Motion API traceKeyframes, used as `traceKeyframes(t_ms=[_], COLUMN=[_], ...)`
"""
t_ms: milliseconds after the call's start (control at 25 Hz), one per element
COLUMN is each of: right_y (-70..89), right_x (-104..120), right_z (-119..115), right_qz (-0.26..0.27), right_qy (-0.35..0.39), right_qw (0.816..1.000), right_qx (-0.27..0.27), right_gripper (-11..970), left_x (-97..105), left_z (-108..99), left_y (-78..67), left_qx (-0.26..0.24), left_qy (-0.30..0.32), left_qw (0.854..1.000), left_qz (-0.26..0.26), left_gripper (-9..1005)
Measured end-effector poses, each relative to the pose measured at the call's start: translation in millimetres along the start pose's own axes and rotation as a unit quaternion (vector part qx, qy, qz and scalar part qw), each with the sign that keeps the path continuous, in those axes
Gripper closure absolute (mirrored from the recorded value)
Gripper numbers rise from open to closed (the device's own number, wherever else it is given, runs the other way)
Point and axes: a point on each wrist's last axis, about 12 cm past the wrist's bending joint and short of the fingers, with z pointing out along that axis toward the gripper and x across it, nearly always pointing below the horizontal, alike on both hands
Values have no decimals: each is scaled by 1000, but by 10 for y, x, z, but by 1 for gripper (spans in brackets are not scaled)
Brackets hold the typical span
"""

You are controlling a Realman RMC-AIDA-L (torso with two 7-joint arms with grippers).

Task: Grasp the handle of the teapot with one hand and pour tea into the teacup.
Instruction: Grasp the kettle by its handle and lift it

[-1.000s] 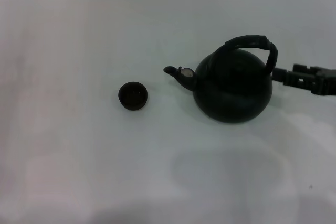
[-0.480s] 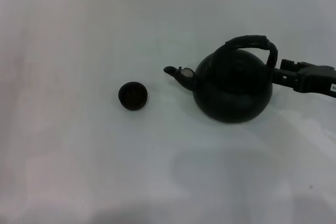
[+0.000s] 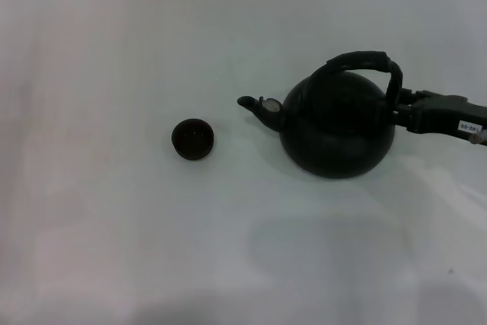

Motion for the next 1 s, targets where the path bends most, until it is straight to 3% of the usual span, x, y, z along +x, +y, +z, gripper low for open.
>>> traceKeyframes(t_ms=[440, 880, 1000], right_y=[-44, -63, -62], right_x=[-30, -36, -37], right_z=[64, 85, 86], right_qz=[2, 2, 0], right_qy=[-4, -14, -14], right_qw=[1000, 1000, 1000], right_qx=[10, 26, 27], right_gripper=[139, 357, 377], left_x=[-12, -14, -14], left_z=[-13, -21, -22], left_y=[19, 38, 41], left_qx=[3, 1, 0], left_qy=[-3, -2, -2], left_qw=[1000, 1000, 1000], left_qz=[5, 8, 8], left_gripper=[134, 134, 134])
